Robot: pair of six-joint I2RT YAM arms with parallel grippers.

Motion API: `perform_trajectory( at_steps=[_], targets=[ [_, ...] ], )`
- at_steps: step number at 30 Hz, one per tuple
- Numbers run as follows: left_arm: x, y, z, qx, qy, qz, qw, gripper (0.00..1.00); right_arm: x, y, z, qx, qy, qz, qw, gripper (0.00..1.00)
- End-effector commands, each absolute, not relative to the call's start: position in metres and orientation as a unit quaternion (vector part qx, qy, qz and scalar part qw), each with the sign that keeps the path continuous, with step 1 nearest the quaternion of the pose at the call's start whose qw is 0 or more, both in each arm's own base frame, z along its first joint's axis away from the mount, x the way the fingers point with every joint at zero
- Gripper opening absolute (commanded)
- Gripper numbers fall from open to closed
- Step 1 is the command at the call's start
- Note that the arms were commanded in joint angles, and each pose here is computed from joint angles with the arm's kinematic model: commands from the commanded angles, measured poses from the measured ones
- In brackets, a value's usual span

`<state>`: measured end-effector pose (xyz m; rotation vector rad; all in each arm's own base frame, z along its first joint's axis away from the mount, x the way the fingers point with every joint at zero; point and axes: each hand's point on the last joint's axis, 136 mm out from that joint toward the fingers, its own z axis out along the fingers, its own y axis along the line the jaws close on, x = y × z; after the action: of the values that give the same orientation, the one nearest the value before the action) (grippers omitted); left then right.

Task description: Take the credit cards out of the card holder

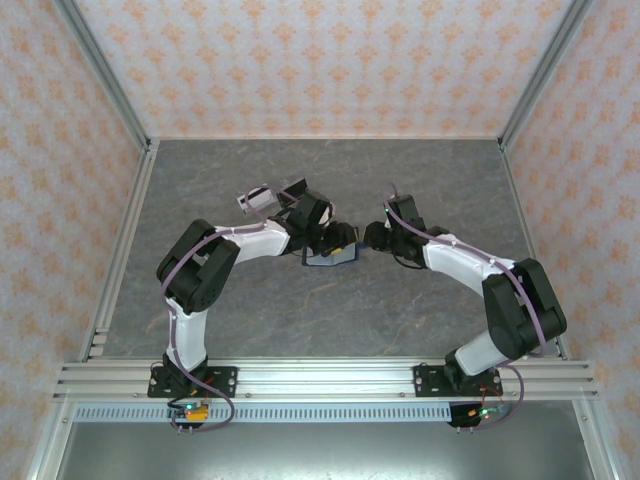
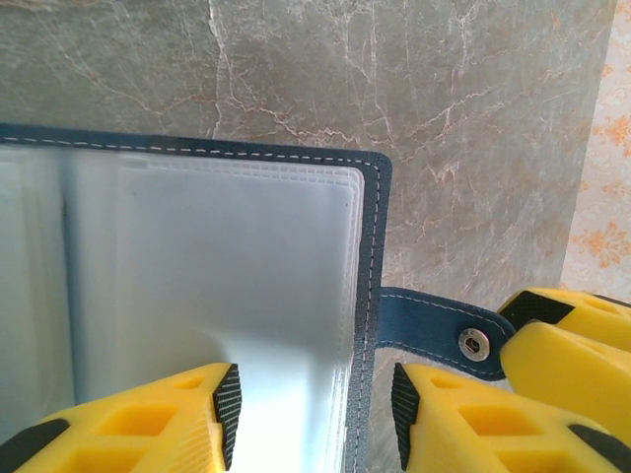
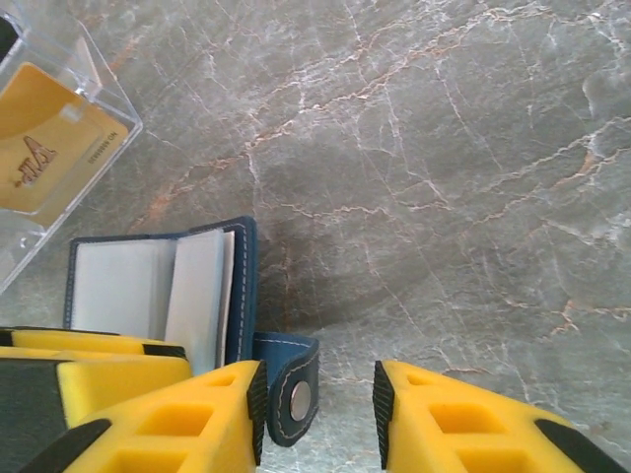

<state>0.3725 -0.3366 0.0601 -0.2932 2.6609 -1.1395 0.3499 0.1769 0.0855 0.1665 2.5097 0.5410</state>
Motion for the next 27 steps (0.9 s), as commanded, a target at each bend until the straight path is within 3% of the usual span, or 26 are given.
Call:
perform_trajectory(
  at_steps=[1, 7, 12, 17, 22, 27],
  targets=[
    [0.363, -0.332, 0.037, -0.101, 0.919, -0.367, 0.102, 0.45, 0.355, 0.175, 0.099, 0.075, 0.924, 0.215, 0.307, 0.36],
    [0.362, -0.331, 0.03, -0.101, 0.921, -0.364, 0.099, 0.42, 0.356, 0.172, 0.107, 0.08, 0.919, 0.213, 0.321, 0.38],
    [0.363, -0.328, 0.027, -0.099, 0.925, -0.353, 0.104, 0.3, 0.357, 0.179, 0.115, 0.076, 0.917, 0.23, 0.317, 0.35],
    [0.364, -0.329, 0.043, -0.093, 0.92, -0.362, 0.115, 0.16, 0.356, 0.201, 0.114, 0.065, 0.924, 0.26, 0.274, 0.22],
    [0.362, -0.325, 0.06, -0.074, 0.924, -0.352, 0.127, 0.01, 0.352, 0.228, 0.101, 0.023, 0.935, 0.292, 0.202, 0.15],
    [0.355, -0.312, 0.05, -0.077, 0.936, -0.323, 0.117, 0.0, 0.353, 0.233, 0.077, 0.03, 0.949, 0.275, 0.153, 0.14]
  ],
)
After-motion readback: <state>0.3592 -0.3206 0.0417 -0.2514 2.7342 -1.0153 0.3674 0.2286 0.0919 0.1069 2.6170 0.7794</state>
